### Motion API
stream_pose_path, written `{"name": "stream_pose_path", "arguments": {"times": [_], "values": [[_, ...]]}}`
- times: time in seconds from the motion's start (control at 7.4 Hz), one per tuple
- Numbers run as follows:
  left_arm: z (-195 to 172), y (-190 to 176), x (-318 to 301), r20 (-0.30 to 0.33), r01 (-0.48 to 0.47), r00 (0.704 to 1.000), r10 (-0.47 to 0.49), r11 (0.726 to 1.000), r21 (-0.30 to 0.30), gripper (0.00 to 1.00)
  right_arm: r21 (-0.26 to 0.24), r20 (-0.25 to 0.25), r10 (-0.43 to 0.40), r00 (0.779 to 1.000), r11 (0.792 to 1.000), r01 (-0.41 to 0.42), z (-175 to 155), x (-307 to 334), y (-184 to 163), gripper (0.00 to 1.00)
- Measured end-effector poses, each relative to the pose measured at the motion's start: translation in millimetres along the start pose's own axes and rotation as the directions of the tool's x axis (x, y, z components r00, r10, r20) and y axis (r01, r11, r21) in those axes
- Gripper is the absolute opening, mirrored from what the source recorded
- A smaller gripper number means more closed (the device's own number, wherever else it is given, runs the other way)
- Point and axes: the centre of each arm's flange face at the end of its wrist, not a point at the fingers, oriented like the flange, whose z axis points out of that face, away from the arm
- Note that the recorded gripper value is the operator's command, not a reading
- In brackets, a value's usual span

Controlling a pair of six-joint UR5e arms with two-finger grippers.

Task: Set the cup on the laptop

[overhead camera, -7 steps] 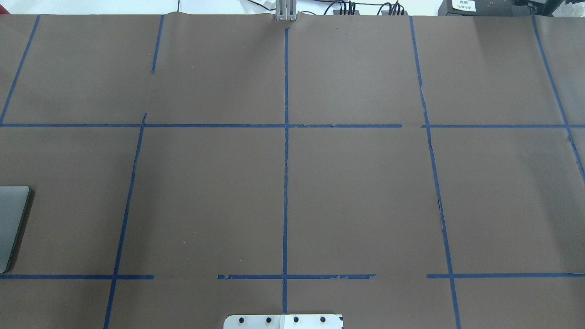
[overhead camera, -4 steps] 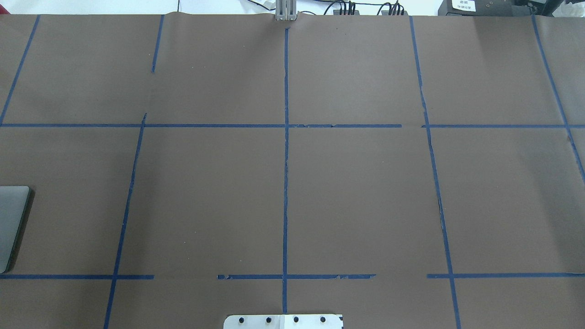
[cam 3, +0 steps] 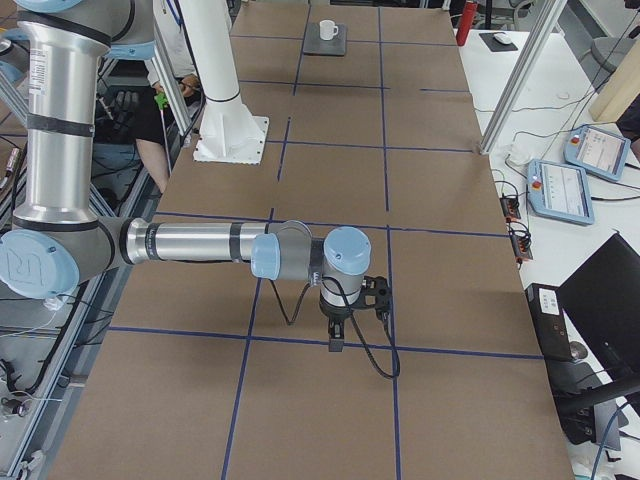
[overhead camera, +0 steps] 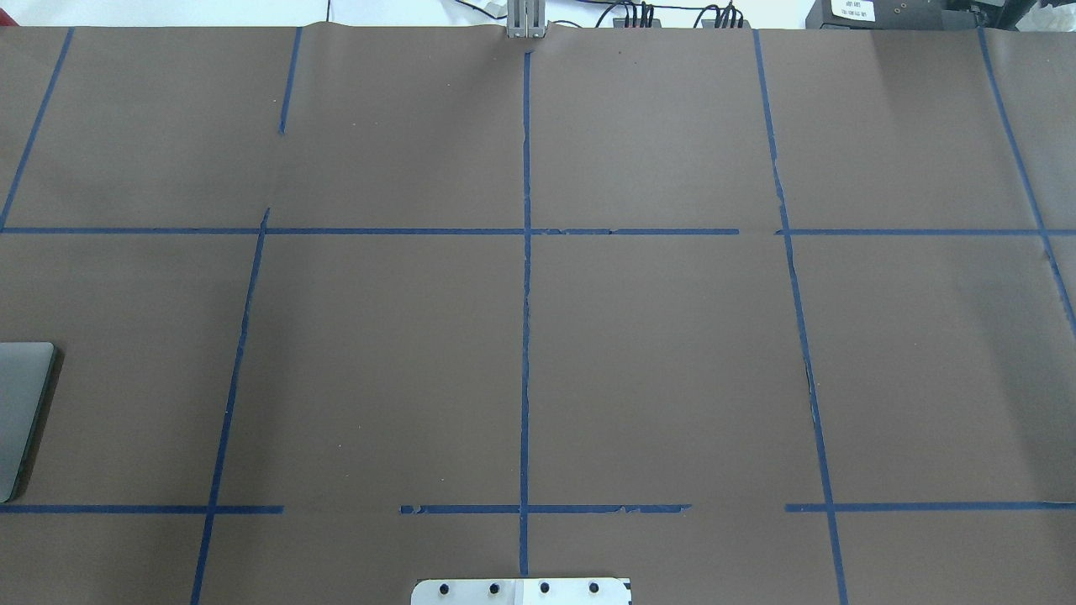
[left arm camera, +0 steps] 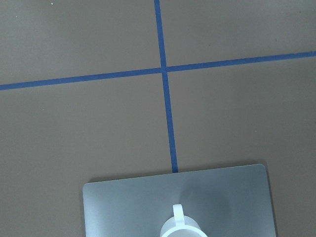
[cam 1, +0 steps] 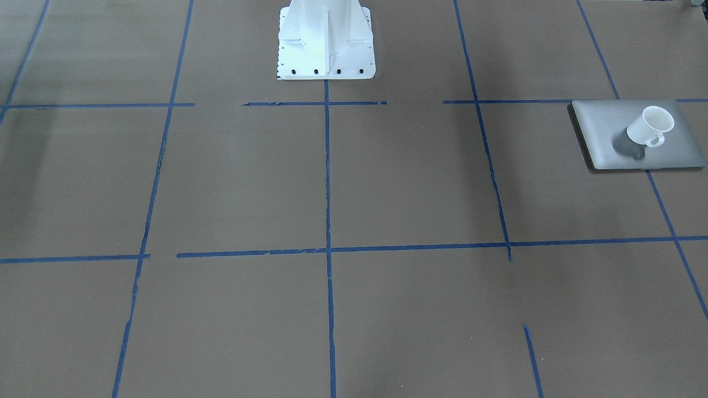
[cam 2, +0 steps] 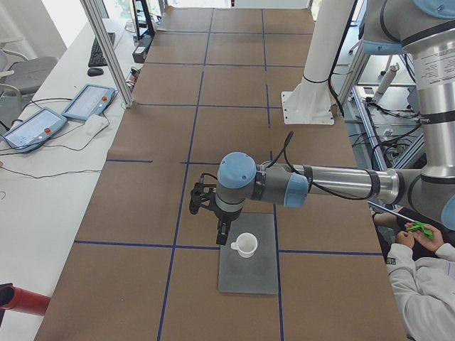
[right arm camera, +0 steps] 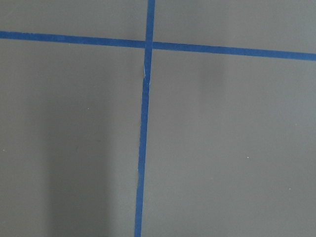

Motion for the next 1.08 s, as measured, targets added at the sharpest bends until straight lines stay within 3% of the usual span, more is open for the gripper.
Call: {"name": "stream_pose_path", "arguments": {"times": [1.08], "values": [[-1.4, -2.2, 3.1, -0.001, -0.008, 1.000, 0.008, 1.000, 0.004, 1.00, 0.000, 0.000, 0.000, 1.000, 1.000, 0.000, 0.0, 0.0, 0.0, 1.00]]}}
